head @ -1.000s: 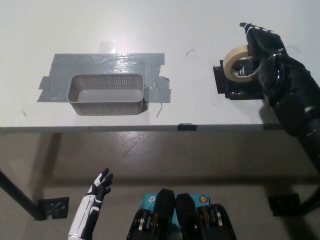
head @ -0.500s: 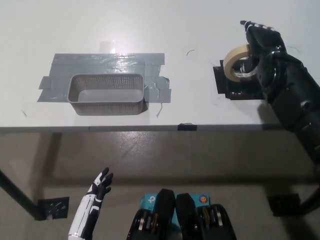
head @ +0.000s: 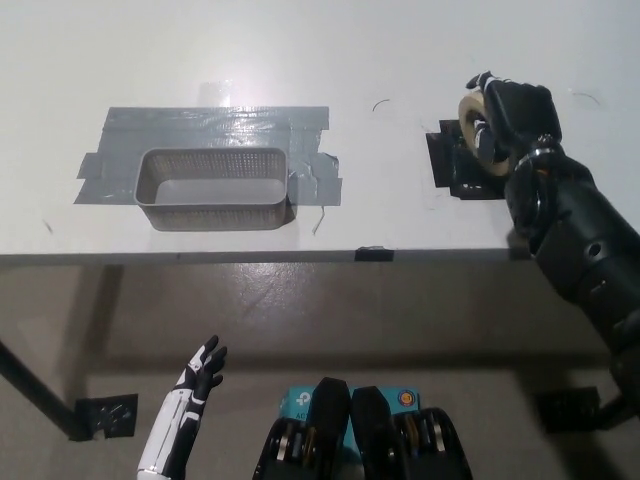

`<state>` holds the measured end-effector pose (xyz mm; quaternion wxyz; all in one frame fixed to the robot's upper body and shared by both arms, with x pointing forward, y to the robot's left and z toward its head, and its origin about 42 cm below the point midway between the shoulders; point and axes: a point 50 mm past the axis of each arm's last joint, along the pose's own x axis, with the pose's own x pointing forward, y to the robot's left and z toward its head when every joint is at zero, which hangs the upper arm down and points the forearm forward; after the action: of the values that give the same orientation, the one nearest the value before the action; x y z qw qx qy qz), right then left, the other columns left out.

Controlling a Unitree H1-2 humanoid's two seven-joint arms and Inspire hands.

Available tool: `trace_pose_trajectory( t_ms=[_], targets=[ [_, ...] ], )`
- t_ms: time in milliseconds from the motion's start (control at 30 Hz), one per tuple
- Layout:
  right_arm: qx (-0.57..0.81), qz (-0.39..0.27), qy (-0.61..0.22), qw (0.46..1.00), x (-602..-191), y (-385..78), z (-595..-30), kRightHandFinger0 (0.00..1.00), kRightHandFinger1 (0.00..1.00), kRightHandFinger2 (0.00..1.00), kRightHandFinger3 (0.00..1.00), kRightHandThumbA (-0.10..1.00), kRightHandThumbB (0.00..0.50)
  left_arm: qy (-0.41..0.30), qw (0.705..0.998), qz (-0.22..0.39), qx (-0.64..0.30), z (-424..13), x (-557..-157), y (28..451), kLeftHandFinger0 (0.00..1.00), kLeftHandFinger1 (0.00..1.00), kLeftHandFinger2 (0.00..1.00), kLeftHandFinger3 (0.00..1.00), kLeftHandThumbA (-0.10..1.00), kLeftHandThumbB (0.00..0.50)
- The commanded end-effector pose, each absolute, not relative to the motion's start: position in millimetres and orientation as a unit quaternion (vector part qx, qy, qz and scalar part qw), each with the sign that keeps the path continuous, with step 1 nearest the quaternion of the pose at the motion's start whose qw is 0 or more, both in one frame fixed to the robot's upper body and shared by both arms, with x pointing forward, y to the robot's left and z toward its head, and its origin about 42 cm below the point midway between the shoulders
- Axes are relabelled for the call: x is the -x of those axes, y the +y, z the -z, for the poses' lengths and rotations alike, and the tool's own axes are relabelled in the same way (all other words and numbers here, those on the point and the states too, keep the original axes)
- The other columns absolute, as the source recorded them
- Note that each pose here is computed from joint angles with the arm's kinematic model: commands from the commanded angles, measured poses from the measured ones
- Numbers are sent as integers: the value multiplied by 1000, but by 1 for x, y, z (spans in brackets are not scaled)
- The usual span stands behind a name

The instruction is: The robot picks the tape placed on the black area with right hand and places it in the small grey container.

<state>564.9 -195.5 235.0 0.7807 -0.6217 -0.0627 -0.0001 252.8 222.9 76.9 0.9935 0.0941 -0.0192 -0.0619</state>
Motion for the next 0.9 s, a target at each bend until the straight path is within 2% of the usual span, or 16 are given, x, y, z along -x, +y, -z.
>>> trace_pose_trajectory(
  t_ms=[0, 67, 200, 233, 267, 300, 333, 400, 533, 600, 700, 833, 867],
  targets=[
    [582, 62, -248, 772, -573, -178, -291, 38, 427, 770, 876, -100, 201, -45, 992, 73, -92, -90, -257, 230, 1000, 1000, 1000, 1000, 1000, 113],
    [581, 63, -252, 771, -573, -178, -293, 26, 436, 789, 900, -100, 178, -47, 992, 71, -92, -90, -256, 230, 1000, 1000, 1000, 1000, 1000, 99],
    [571, 69, -287, 766, -575, -174, -311, 0, 398, 765, 907, -100, 179, -54, 992, 70, -94, -90, -259, 232, 1000, 1000, 1000, 1000, 1000, 94],
    [567, 74, -299, 764, -576, -170, -320, 0, 387, 750, 835, -100, 196, -53, 992, 69, -94, -89, -259, 232, 1000, 1000, 1000, 1000, 1000, 100],
    [563, 78, -313, 760, -576, -165, -329, 1, 396, 752, 807, -100, 201, -50, 992, 68, -89, -89, -259, 232, 1000, 1000, 1000, 1000, 1000, 111],
    [560, 80, -323, 759, -576, -162, -333, 0, 365, 718, 779, -100, 204, -50, 992, 68, -90, -89, -259, 232, 1000, 1000, 1000, 1000, 1000, 113],
    [560, 81, -336, 753, -576, -155, -341, 0, 349, 704, 779, -100, 205, -53, 992, 68, -92, -90, -260, 232, 1000, 1000, 1000, 1000, 1000, 106],
    [543, 76, -362, 754, -575, -144, -353, 0, 330, 671, 714, -100, 218, -56, 992, 67, -92, -92, -262, 232, 1000, 1000, 1000, 1000, 1000, 102],
    [535, 71, -394, 744, -571, -115, -370, 0, 314, 652, 683, -100, 224, -54, 992, 73, -91, -93, -265, 230, 1000, 1000, 1000, 1000, 1000, 103],
    [527, 67, -407, 743, -567, -98, -374, 0, 302, 664, 691, -100, 237, -52, 991, 74, -95, -93, -264, 230, 1000, 1000, 1000, 1000, 1000, 101],
    [511, 48, -409, 754, -561, -67, -375, 0, 342, 729, 759, -100, 198, -55, 991, 77, -92, -94, -265, 229, 1000, 1000, 1000, 1000, 1000, 105],
    [509, 30, -410, 757, -557, -43, -377, 0, 365, 739, 795, -100, 188, -55, 990, 86, -93, -95, -267, 225, 1000, 1000, 1000, 1000, 1000, 100],
    [512, 22, -405, 757, -554, -32, -376, 0, 357, 724, 804, -100, 170, -55, 990, 89, -96, -95, -267, 224, 1000, 1000, 1000, 1000, 1000, 107]
  ],
)
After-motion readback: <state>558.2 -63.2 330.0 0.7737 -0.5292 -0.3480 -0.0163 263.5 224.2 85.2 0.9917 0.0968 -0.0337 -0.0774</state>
